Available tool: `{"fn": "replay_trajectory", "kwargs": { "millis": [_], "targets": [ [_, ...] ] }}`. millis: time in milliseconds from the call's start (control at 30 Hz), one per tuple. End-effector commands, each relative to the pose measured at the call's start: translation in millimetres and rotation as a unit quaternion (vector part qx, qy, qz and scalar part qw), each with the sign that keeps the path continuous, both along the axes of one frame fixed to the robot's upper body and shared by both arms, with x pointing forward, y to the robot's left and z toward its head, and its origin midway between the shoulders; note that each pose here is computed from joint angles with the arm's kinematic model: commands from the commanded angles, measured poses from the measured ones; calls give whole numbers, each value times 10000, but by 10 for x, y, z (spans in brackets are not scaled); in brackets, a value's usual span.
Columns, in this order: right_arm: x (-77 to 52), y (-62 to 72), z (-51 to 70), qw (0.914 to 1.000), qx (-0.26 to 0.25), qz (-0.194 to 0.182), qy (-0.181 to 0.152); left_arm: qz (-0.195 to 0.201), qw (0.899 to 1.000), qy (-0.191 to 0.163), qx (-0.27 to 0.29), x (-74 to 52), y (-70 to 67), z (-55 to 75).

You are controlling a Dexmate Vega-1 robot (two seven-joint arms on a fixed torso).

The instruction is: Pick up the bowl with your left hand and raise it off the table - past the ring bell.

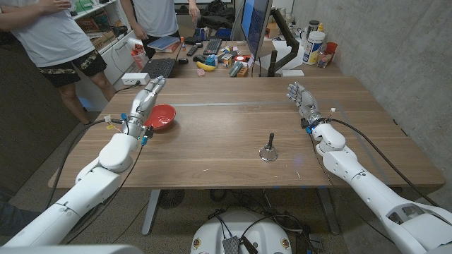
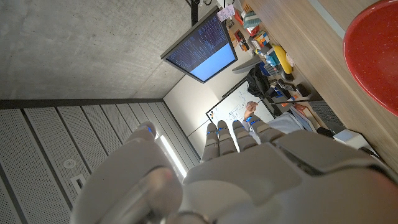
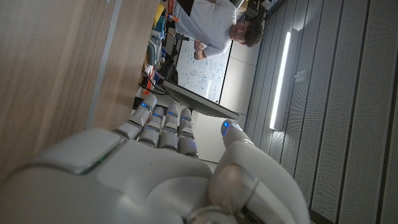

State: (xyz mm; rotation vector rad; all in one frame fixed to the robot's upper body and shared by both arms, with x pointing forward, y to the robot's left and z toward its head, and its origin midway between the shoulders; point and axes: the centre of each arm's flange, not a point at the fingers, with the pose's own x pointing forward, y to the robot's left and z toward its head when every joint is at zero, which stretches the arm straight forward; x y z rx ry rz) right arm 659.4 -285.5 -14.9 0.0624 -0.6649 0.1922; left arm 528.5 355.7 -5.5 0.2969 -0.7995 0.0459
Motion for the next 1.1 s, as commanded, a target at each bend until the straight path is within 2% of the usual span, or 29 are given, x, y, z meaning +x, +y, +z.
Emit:
{"fn": "replay_trajectory", "kwargs": {
  "millis": [33, 1100],
  "targets": [
    [10, -8, -6, 10000, 33, -23, 5, 123, 9999, -14, 25, -37, 55, 5],
    [45, 8, 21, 10000, 7, 23, 10, 551, 9983, -29, 179, -221, 184, -46]
  ]
}}
